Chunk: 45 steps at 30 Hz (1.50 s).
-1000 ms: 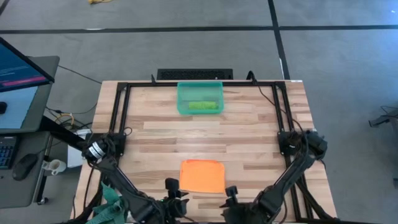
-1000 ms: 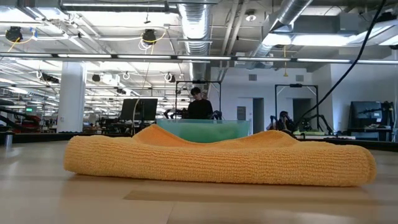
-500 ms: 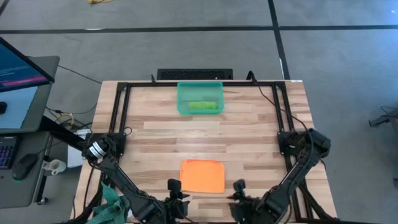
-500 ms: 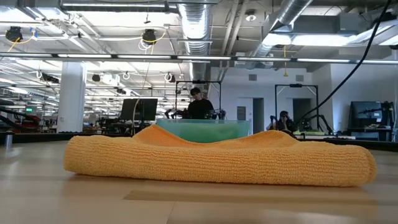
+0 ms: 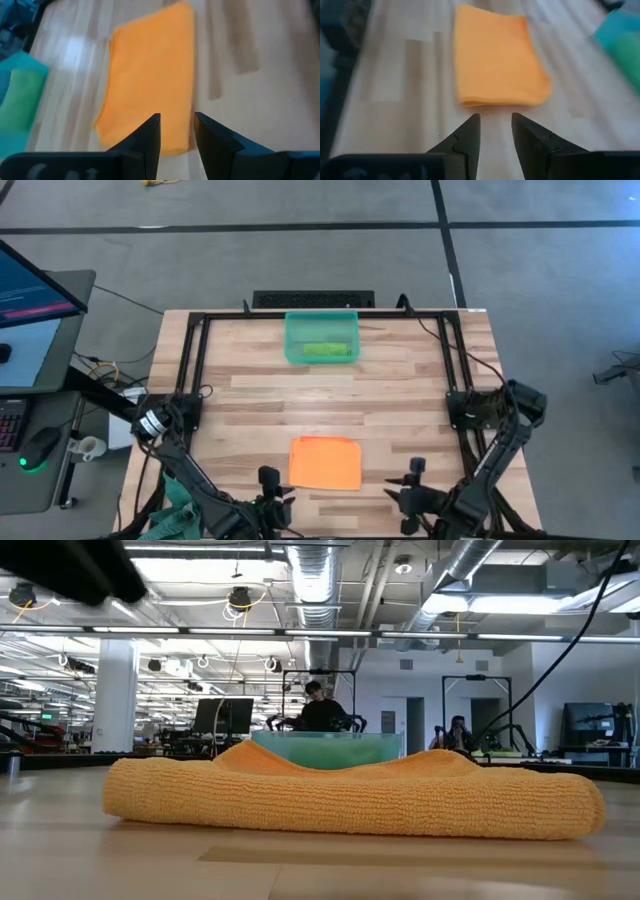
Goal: Roll microfiber towels into tight, uniform cylinder then place into a basket
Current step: Fold the orange towel
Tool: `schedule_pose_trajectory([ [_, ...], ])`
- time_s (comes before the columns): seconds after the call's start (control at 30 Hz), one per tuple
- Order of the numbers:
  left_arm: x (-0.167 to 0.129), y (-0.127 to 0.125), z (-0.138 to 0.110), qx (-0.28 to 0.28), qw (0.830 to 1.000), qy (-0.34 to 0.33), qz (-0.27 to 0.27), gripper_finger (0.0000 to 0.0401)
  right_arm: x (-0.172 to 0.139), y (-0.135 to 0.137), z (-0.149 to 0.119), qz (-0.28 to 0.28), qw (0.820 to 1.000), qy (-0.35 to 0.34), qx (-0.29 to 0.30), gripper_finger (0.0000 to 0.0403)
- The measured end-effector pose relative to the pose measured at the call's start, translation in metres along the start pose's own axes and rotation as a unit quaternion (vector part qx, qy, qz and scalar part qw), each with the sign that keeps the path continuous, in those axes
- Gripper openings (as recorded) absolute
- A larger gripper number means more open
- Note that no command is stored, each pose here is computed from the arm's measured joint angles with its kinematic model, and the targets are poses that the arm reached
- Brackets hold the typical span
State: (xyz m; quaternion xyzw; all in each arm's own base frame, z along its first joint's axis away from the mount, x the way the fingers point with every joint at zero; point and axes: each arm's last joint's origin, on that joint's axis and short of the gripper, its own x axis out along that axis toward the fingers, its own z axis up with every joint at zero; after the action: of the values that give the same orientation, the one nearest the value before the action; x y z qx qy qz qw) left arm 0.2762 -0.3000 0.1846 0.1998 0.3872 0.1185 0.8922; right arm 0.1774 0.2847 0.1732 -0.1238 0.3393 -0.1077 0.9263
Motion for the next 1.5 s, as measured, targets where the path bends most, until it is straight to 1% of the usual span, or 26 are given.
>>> schedule_pose_trajectory([
  [0.07,0.007,0.002,-0.005,-0.008,1.0,0.008,0.007,0.0111,0.003,0.005,-0.008,0.022,0.999,-0.014,0.024,0.0134],
  [0.13,0.013,0.001,-0.008,-0.028,1.0,0.007,0.003,0.0111,0.005,0.01,-0.009,0.044,0.998,-0.03,0.035,0.0134],
  [0.23,0.019,0.001,-0.01,-0.038,0.999,0.004,-0.002,0.0111,0.008,0.016,-0.005,0.067,0.996,-0.053,0.029,0.0134],
  [0.3,0.022,-0.001,-0.009,-0.048,0.999,-0.006,-0.009,0.0111,0.011,0.017,0.0,0.073,0.995,-0.065,0.02,0.0134],
  [0.37,0.025,-0.001,-0.009,-0.046,0.999,-0.009,-0.011,0.0111,0.015,0.016,0.006,0.073,0.994,-0.072,0.021,0.0134],
  [0.47,0.03,-0.001,-0.007,-0.049,0.998,-0.016,-0.024,0.0111,0.024,0.013,0.011,0.079,0.995,-0.06,0.032,0.0134],
  [0.7,0.041,0.001,-0.017,-0.039,0.998,0.024,-0.053,0.0111,0.049,0.006,0.021,0.099,0.993,-0.019,0.058,0.0138],
  [0.83,0.042,0.001,-0.017,-0.046,0.997,0.024,-0.054,0.0111,0.058,0.002,0.025,0.118,0.991,0.004,0.067,0.0155],
  [0.9,0.042,0.002,-0.017,-0.045,0.997,0.025,-0.052,0.0111,0.061,0.0,0.027,0.118,0.99,0.008,0.071,0.0169],
  [1.03,0.043,0.002,-0.017,-0.046,0.997,0.028,-0.057,0.0111,0.065,-0.002,0.028,0.115,0.992,0.005,0.051,0.0201],
  [1.1,0.044,0.003,-0.016,-0.047,0.997,0.03,-0.057,0.0111,0.072,-0.002,0.026,0.109,0.993,0.008,0.047,0.0216],
  [1.2,0.047,0.005,-0.015,-0.047,0.997,0.032,-0.055,0.0111,0.084,0.002,0.019,0.099,0.995,0.014,0.026,0.0232],
  [1.37,0.05,0.008,-0.014,-0.049,0.997,0.038,-0.054,0.0111,0.109,0.01,0.011,0.094,0.995,0.011,-0.003,0.0239],
  [1.5,0.051,0.009,-0.015,-0.046,0.997,0.042,-0.053,0.0111,0.115,0.008,0.01,0.092,0.996,0.019,-0.014,0.024],
])
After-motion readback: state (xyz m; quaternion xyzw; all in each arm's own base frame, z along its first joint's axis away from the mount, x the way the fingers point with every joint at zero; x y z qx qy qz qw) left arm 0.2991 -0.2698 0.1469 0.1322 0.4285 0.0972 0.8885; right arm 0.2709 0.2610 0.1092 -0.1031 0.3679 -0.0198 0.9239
